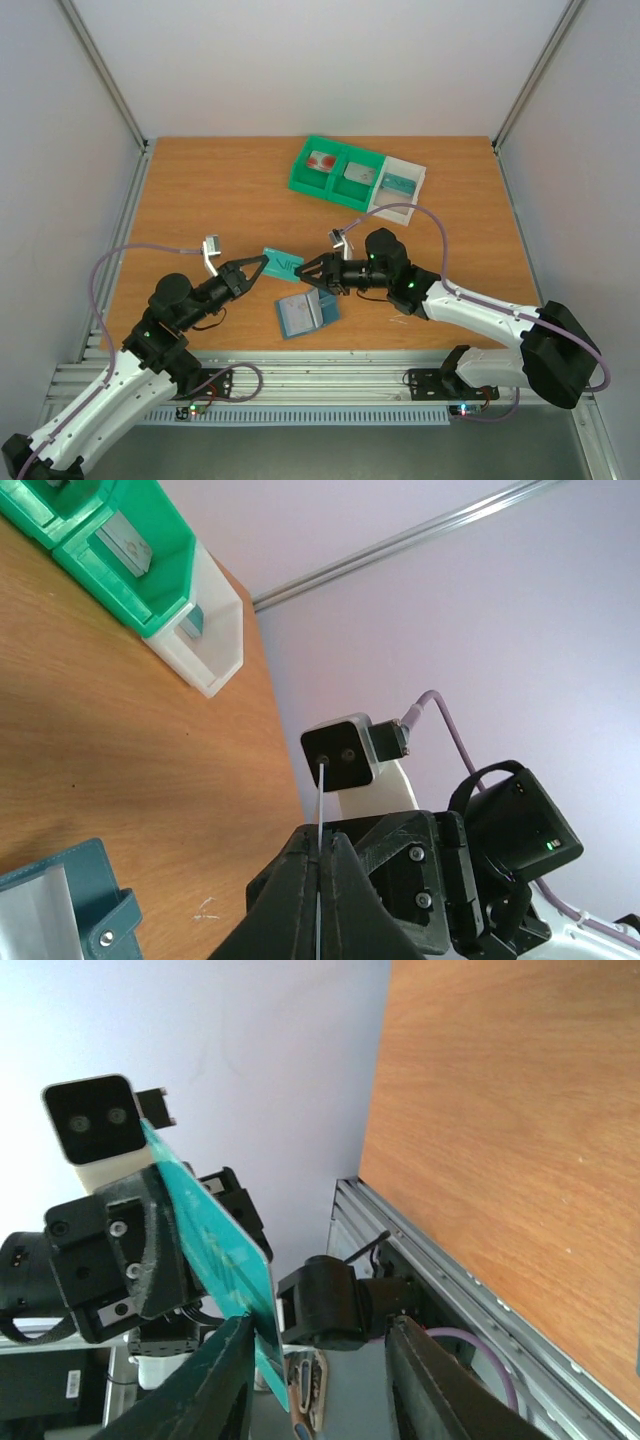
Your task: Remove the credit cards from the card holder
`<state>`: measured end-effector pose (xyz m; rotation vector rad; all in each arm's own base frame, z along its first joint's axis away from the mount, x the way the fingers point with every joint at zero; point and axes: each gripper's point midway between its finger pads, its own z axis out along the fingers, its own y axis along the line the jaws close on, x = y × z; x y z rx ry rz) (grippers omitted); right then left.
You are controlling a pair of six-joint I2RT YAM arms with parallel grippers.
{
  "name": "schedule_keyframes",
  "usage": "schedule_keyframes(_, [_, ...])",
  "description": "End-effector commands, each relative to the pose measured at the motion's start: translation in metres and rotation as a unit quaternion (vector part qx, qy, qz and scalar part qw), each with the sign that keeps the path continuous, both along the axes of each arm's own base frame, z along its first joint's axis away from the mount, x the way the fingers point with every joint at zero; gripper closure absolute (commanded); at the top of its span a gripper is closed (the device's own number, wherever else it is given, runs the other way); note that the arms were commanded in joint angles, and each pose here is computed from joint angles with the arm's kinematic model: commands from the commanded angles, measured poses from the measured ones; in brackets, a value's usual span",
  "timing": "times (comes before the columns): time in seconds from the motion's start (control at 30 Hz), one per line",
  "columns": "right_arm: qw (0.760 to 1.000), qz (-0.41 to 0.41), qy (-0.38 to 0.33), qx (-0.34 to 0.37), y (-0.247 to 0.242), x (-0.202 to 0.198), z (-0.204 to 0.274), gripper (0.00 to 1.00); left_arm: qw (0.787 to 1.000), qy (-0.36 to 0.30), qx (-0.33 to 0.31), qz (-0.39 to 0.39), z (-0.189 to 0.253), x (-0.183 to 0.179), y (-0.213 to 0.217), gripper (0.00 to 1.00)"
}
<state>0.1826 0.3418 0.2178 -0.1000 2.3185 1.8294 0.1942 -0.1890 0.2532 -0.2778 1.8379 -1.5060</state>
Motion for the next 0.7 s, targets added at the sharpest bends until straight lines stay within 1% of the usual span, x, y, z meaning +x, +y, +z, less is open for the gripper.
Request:
schedule_keyframes(0.0, [0.999, -0.022, -0.016, 0.032, 0.004, 0.008, 0.017, 0.66, 0.999, -0.027, -0.030, 0.022, 0.020, 0.006, 0.005, 1.00])
schedule_keyframes(0.1, [0.999, -0.022, -0.020, 0.034, 0.005, 0.006, 0.019, 0.70, 0.999, -0.023, -0.034, 0.033, 0.019, 0.008, 0.007, 0.99])
schedule_keyframes(0.2, [0.999, -0.017, -0.022, 0.034, 0.008, 0.002, 0.020, 0.71, 0.998, -0.021, -0.043, 0.040, 0.017, 0.011, 0.008, 1.00])
schedule_keyframes(0.4, [0.999, -0.014, -0.022, 0.041, 0.010, 0.000, 0.023, 0.77, 0.998, -0.017, -0.048, 0.044, 0.018, 0.014, 0.008, 1.00])
schedule_keyframes(0.67, [0.998, -0.014, -0.025, 0.047, 0.008, -0.002, 0.021, 0.87, 0.997, -0.006, -0.047, 0.053, 0.009, 0.017, 0.009, 0.99])
